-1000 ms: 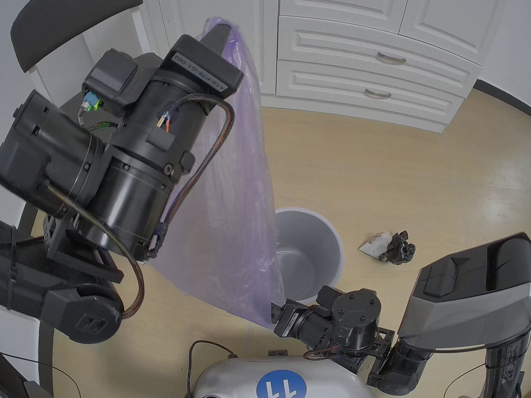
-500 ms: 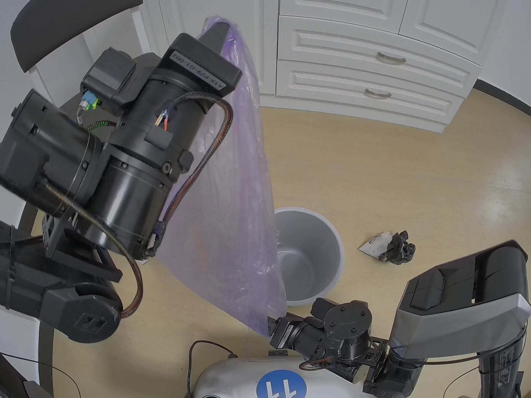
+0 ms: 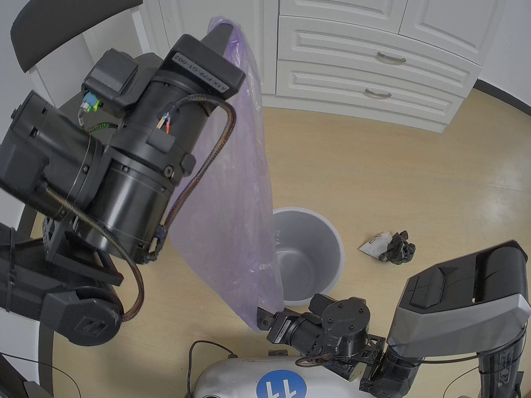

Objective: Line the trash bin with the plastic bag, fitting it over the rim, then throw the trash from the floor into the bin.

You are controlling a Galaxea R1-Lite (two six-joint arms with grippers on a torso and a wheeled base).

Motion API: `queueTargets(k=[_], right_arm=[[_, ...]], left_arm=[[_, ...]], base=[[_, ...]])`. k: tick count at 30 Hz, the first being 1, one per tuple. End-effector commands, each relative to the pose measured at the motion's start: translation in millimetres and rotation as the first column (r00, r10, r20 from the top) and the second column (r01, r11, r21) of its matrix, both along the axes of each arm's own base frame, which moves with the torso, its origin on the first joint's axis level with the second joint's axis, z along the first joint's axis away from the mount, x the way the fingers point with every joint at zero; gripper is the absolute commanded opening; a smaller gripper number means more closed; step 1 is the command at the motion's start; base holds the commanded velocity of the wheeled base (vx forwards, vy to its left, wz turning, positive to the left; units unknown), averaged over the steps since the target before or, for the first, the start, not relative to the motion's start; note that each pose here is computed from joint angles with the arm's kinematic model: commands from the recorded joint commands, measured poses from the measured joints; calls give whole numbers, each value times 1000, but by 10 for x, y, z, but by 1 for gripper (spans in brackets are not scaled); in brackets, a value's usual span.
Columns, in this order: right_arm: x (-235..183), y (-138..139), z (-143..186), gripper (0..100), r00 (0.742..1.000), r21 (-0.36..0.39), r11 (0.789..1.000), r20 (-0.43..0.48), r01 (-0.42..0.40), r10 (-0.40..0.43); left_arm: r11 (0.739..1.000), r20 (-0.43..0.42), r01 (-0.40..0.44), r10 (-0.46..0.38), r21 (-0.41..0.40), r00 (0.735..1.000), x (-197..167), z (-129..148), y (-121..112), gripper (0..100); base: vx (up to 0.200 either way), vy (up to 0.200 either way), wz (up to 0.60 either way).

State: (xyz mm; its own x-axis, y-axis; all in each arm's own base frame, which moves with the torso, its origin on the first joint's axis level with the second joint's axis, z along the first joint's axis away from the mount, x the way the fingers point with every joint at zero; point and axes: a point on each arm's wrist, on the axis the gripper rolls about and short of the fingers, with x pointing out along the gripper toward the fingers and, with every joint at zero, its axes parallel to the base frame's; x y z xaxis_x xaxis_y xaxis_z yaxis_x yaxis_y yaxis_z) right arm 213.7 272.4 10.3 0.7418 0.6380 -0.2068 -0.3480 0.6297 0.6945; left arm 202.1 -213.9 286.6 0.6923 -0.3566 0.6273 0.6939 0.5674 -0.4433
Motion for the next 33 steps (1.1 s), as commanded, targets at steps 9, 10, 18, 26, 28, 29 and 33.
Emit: queueTargets(k=[9, 10, 18, 26, 28, 29, 33], right_arm=[[19, 33, 59, 0, 1000, 47, 999, 11, 8, -9], [19, 32, 64, 0, 1000, 50, 999, 10, 9, -9], [44, -52, 252, 0, 998, 69, 997, 51, 32, -36], [147, -524, 619, 0, 964, -98, 991, 261, 88, -59], [173, -730, 751, 0, 945, -141, 984, 323, 110, -60], [183, -802, 802, 0, 936, -154, 981, 347, 117, -58], [262, -1091, 1077, 0, 882, -155, 965, 456, 213, -121]], left_arm=[[1000, -10, 11, -11, 7, 1000, -4, -35, -36, 0], [1000, -11, 11, -10, 8, 1000, -2, -39, -39, 0], [1000, -20, 13, -13, 6, 1000, 20, -61, -36, 0], [998, -54, -12, 15, 65, 998, 99, -223, 22, 0], [997, -59, -24, 28, 72, 998, 152, -253, 27, 0], [997, -61, -30, 34, 74, 998, 177, -264, 29, 0], [996, -59, -45, 50, 72, 997, 216, -258, 56, 0]], base=[[0, 0, 0], [0, 0, 0], [0, 0, 0], [0, 0, 0], [0, 0, 0], [0, 0, 0], [0, 0, 0]])
